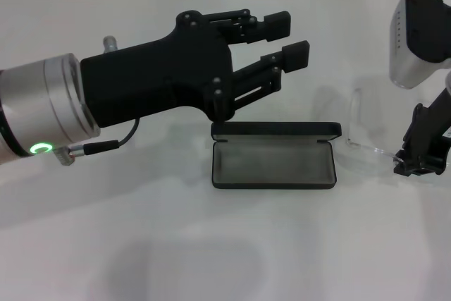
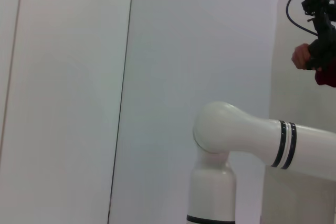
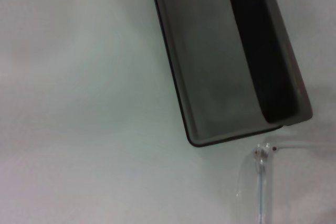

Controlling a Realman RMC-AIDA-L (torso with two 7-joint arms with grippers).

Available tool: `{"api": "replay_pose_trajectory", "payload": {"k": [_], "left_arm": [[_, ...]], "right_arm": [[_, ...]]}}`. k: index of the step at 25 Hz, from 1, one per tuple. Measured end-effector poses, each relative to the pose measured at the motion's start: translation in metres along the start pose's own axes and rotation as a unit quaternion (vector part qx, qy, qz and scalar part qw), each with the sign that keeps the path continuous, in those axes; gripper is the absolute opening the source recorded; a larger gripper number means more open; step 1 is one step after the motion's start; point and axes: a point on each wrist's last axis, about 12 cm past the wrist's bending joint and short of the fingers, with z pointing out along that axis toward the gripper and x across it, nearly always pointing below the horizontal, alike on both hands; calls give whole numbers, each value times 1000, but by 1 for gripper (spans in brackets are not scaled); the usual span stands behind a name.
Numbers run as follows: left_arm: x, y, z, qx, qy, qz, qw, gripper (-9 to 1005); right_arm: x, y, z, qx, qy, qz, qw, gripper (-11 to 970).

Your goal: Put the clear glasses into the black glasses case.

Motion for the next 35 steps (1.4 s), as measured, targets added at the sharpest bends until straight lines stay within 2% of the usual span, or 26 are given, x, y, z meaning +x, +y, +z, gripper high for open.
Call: {"api": "replay_pose_trajectory", "payload": {"k": [4,6,12,16,19,22,25,29,31,32,35], "left_arm": [[2,0,-2,0,-3,-5,1000,362],[1,-1,-4,3,-4,-5,1000,360],[1,0,-8,15,-5,2,1000,353],[0,0,-8,15,-13,5,1000,348],[-5,0,-8,15,-36,7,999,336],[-10,0,-9,14,-59,18,998,319],[-12,0,-8,14,-66,31,997,302],[-16,2,-5,19,-76,32,996,266],[-16,4,-1,26,-77,29,996,229],[-16,5,2,30,-77,26,996,211],[-14,8,7,40,-75,18,996,155]], "right_arm": [[3,8,-11,-1,-12,-1,1000,138],[7,14,-24,4,-30,4,1000,131],[29,30,-75,11,-156,28,987,112],[58,44,-115,39,-281,24,959,86],[75,61,-129,52,-359,-12,932,84],[85,77,-125,37,-416,-57,907,83],[86,86,-105,-9,-462,-100,881,83],[83,85,-79,-60,-509,-128,849,82],[83,84,-75,-66,-518,-131,843,82],[83,82,-68,-75,-541,-137,827,82],[79,78,-66,-80,-556,-144,815,82]]}}
